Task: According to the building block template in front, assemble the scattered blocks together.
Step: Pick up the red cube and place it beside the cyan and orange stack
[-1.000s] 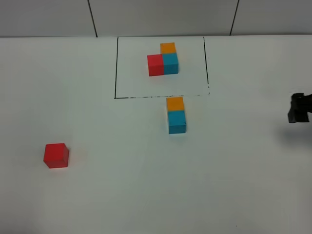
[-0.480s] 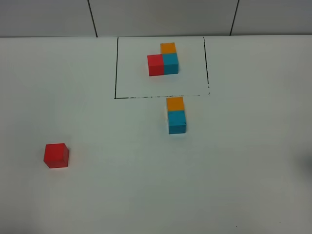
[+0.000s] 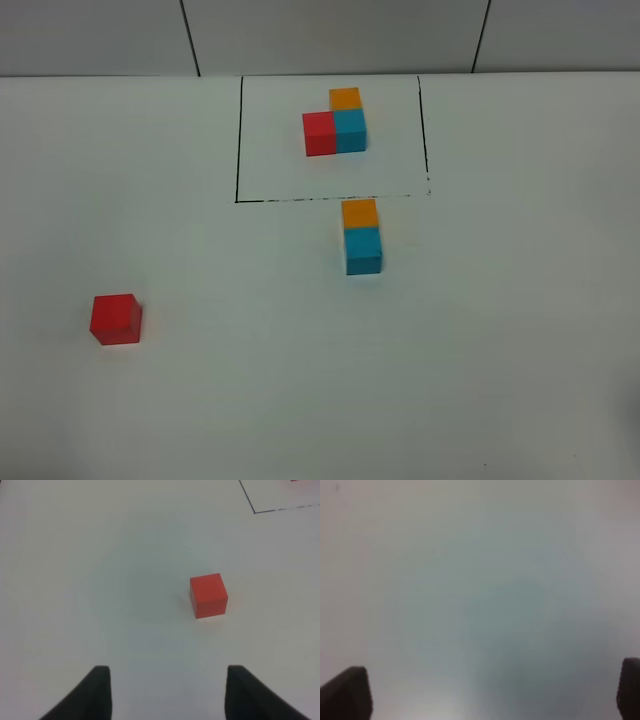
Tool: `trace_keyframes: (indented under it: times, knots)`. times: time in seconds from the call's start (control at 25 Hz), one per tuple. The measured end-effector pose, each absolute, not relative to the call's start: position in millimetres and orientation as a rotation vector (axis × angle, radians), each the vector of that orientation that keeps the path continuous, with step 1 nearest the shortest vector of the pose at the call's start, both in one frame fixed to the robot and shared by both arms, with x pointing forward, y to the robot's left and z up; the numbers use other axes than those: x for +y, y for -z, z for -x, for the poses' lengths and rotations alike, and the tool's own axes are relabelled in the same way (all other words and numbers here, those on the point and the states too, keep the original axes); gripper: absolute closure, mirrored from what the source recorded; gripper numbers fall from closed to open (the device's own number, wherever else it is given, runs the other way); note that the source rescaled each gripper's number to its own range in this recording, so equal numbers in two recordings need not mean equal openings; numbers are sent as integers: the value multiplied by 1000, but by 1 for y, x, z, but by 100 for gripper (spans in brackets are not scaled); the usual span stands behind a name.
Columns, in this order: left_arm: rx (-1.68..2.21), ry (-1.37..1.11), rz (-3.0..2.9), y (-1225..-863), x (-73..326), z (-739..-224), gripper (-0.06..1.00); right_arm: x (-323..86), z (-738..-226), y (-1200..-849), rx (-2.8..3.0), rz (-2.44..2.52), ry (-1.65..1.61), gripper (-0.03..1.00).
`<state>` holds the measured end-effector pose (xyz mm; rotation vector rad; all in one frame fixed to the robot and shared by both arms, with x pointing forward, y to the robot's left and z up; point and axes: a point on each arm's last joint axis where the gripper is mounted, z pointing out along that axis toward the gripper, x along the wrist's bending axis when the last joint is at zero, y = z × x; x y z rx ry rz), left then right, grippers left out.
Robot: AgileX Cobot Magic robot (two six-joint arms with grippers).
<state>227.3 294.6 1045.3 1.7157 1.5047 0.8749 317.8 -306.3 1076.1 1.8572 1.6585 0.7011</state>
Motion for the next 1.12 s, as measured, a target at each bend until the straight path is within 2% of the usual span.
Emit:
trace_keyframes:
  times: [0.44,0.6,1.12]
  knots:
    - [1505,-875,-1716,-1045,295,-227,80,-299,-263,-1072,1636,-1699,-774,-3]
    - [1505,-875,-1716,-1045,295,-227,80,-297,-255,-1059,1611,-1672,-820,-3]
    - [1505,-875,-1716,-1045,295,-227,80,-293,-248,-1053,1651,-1574,-890,-2]
